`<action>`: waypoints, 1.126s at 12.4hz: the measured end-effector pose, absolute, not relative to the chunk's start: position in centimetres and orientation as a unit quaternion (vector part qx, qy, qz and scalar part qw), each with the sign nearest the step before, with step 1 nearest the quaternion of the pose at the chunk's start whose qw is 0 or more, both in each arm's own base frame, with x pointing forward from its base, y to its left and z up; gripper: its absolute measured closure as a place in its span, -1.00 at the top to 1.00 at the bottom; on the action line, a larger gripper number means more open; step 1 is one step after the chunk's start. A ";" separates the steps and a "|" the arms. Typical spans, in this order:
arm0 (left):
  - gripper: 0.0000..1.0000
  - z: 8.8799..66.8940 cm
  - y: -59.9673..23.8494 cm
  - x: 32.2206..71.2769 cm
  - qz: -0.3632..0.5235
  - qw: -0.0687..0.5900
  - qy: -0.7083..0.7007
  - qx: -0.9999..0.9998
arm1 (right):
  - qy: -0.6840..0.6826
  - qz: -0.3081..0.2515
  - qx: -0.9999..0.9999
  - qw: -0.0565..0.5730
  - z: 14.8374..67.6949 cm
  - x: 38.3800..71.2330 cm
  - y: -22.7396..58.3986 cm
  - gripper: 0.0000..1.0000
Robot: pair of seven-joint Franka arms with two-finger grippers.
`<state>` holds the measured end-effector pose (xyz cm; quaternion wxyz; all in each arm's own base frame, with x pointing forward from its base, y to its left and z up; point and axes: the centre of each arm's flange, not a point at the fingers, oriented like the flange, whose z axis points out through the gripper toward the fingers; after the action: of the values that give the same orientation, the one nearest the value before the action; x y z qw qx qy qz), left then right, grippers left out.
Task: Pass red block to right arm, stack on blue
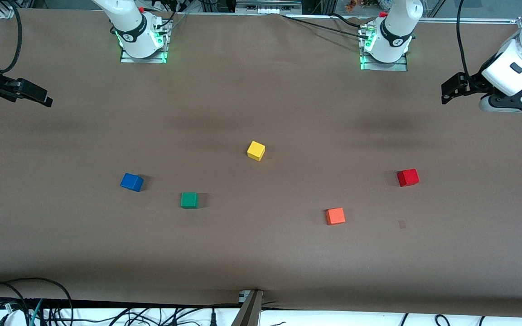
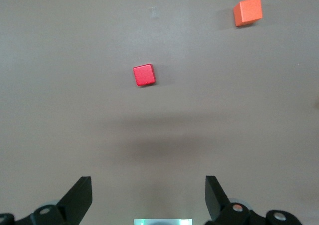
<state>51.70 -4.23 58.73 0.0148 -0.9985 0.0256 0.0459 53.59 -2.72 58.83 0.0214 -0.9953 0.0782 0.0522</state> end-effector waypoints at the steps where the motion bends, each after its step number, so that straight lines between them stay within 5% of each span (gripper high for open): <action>1: 1.00 58.7 -4.8 51.6 0.046 0.016 0.031 -0.998 | 0.078 0.052 -0.995 0.021 58.8 53.6 -2.7 1.00; 14: 1.00 57.6 -4.3 52.1 0.057 0.015 0.027 -0.998 | 0.078 0.052 -0.995 0.021 58.8 53.6 -2.7 1.00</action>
<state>52.13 -4.31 57.59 0.0155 -0.9979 0.0269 0.0569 53.59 -2.72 58.83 0.0214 -0.9953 0.0782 0.0522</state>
